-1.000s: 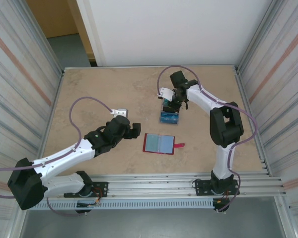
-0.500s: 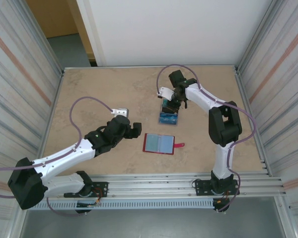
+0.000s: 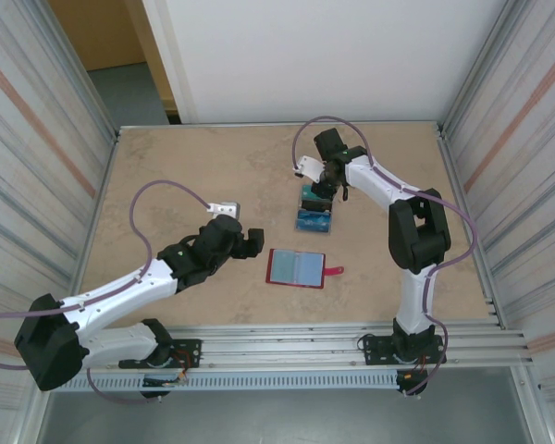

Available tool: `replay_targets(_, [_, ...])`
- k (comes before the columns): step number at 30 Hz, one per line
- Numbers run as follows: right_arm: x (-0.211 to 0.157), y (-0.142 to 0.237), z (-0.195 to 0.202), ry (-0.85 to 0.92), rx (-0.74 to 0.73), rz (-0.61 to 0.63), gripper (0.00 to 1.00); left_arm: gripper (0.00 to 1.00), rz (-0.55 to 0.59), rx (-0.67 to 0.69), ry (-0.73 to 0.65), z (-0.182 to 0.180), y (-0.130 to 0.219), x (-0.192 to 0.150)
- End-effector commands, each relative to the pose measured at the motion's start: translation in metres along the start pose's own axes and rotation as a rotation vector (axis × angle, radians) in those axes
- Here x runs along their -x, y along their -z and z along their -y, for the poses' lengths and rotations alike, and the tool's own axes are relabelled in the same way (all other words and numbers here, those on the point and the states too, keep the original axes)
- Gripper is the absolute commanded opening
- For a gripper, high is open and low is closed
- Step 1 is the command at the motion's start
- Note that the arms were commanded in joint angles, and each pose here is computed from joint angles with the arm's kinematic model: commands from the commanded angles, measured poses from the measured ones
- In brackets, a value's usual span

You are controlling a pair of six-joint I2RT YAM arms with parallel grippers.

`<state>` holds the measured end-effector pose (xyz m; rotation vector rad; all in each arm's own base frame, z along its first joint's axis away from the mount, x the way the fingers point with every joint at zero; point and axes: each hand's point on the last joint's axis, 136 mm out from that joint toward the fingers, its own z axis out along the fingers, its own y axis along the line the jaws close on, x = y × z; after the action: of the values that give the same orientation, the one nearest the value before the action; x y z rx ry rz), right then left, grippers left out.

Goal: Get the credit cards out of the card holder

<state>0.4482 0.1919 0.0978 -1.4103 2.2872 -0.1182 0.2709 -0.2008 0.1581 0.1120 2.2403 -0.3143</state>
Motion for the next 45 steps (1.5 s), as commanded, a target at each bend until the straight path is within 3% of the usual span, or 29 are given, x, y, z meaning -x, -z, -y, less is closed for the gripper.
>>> replay_targets(1, [0.006,0.007,0.023,-0.048,-0.087,0.018,0.16,0.99,0.030,-0.012,0.008,0.001,0.003,0.010])
replay_targets(7, [0.005,0.011,0.027,-0.075,-0.095,0.029,0.13,0.99,0.032,-0.019,0.008,0.003,0.004,0.012])
replay_targets(13, [0.010,0.033,0.014,-0.085,-0.060,0.111,0.27,0.99,0.034,-0.020,0.010,0.003,0.005,0.012])
replay_targets(19, [0.013,0.058,0.020,-0.153,-0.102,0.163,0.29,0.99,0.037,-0.021,0.010,0.004,0.004,0.014])
replay_targets(27, [0.023,0.108,0.007,-0.433,-0.080,0.317,0.31,0.99,0.046,-0.021,0.038,0.003,0.003,0.014])
replay_targets(33, [0.026,0.133,-0.037,-0.663,0.021,0.414,0.28,0.99,0.046,0.004,0.082,-0.004,0.001,0.010])
replay_targets(37, [0.014,0.132,-0.072,-0.767,0.078,0.382,0.29,0.99,0.034,0.032,0.088,-0.011,0.000,0.005])
replay_targets(45, [-0.030,0.104,-0.139,-0.981,0.133,0.190,0.28,0.99,-0.015,0.142,0.111,-0.034,-0.002,-0.016])
